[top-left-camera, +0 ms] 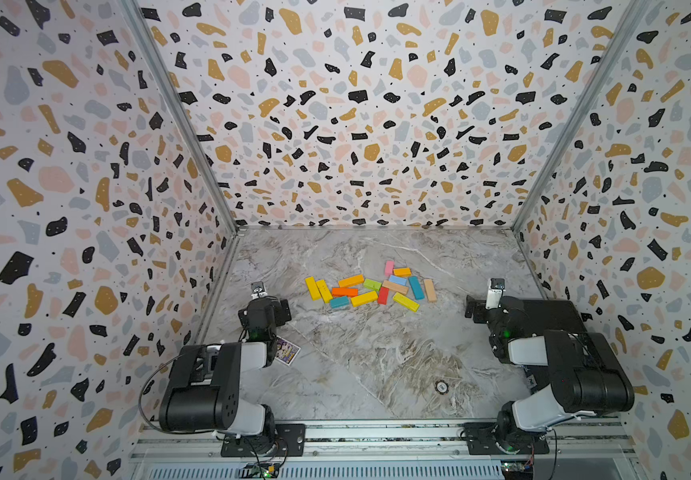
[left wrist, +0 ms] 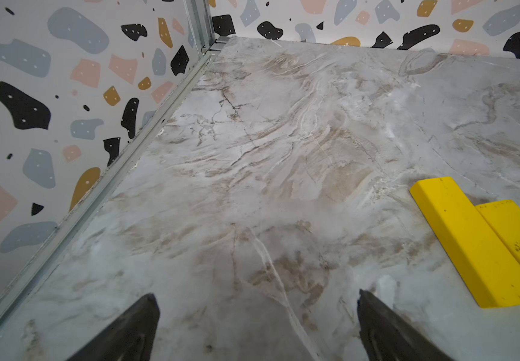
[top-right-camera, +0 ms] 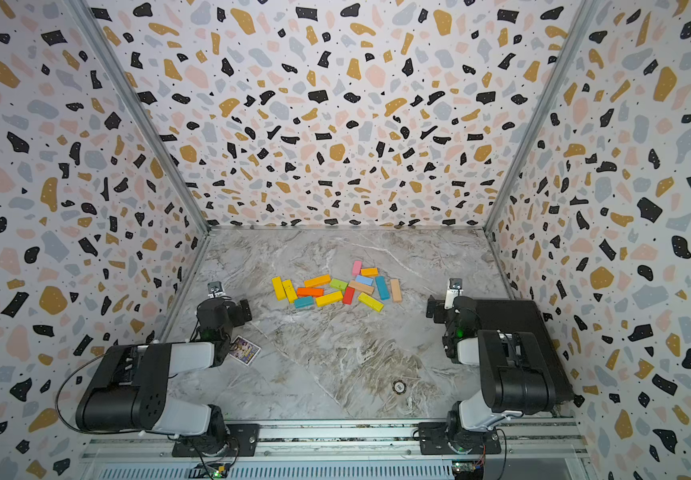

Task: Assemble the letter h with building blocks
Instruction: Pick up the building block from the center of the board.

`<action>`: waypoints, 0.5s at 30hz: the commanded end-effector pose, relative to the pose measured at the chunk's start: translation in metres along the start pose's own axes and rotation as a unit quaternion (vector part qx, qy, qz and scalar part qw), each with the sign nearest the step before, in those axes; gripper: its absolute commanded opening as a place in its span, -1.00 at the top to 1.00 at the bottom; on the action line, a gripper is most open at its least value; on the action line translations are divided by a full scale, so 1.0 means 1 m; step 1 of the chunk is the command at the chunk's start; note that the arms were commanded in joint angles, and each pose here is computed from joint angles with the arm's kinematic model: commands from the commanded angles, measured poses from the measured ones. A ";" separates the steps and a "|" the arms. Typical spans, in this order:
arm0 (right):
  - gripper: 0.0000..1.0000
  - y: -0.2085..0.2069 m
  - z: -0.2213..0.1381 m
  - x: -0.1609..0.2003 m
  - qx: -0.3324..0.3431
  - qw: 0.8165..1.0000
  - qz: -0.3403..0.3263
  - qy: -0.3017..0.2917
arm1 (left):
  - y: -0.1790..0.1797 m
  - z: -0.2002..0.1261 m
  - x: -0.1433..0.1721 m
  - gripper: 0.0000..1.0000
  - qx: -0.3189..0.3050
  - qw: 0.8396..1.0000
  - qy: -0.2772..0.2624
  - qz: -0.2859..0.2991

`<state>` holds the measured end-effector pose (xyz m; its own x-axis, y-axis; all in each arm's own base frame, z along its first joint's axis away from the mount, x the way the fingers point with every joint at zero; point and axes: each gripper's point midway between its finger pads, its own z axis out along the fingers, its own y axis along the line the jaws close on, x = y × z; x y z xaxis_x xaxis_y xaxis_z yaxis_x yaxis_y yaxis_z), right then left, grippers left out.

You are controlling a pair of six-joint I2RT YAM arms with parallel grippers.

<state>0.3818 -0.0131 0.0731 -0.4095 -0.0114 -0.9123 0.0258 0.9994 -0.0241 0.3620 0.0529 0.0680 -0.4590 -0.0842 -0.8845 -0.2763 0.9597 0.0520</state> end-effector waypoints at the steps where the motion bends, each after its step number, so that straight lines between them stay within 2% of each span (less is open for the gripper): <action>1: -0.99 0.001 -0.001 -0.010 -0.001 1.000 -0.002 -0.014 | -0.004 0.001 -0.022 -0.98 0.006 0.999 -0.034 -0.003; 15: -0.99 0.000 -0.001 -0.009 -0.001 1.000 -0.002 -0.014 | -0.003 0.000 -0.022 -0.98 0.005 0.999 -0.033 -0.004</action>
<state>0.3818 -0.0131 0.0731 -0.4091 -0.0114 -0.9124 0.0258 0.9994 -0.0241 0.3619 0.0530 0.0680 -0.4589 -0.0842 -0.8845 -0.2766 0.9596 0.0522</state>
